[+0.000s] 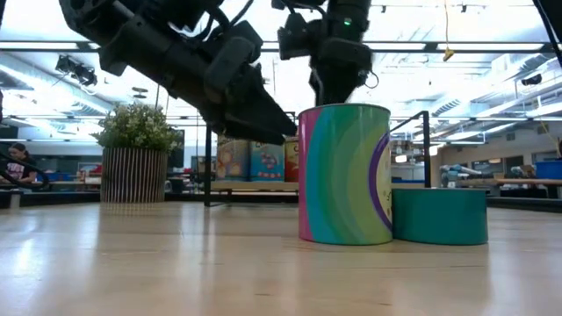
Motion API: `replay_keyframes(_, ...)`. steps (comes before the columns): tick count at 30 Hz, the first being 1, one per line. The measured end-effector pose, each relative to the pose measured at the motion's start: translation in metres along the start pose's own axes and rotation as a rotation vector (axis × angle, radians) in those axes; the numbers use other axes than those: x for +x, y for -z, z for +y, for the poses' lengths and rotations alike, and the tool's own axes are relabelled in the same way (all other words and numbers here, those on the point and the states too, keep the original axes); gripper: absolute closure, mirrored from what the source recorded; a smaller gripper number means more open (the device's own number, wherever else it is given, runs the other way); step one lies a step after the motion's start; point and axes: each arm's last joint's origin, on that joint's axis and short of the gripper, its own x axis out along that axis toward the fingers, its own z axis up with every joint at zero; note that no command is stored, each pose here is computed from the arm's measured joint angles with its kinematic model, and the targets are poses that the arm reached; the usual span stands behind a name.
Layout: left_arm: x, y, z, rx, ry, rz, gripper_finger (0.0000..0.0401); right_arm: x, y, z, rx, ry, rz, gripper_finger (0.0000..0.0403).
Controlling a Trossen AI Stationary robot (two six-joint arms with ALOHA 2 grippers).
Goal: Pick and place cans onto a shelf
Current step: Put the canned mixed vegetables on the shelf
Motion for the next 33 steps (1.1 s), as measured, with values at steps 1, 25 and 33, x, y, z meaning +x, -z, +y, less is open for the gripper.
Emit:
replay_keyframes(1,-0.001,0.0,0.0,0.002,-0.003,0.011,0.0097,-0.003,-0.003,-0.008,0.008,0.007,-0.014,0.0102)
replay_keyframes(25,-0.006,0.016,-0.005,0.039,0.007,0.15,0.0111,0.005,-0.001,-0.13,0.051,0.06,-0.082,0.0101)
replay_keyframes(33,-0.007,0.015,-0.007,0.033,0.013,0.141,0.0111,0.018,0.0,-0.14,0.102,0.005,-0.145,0.0101)
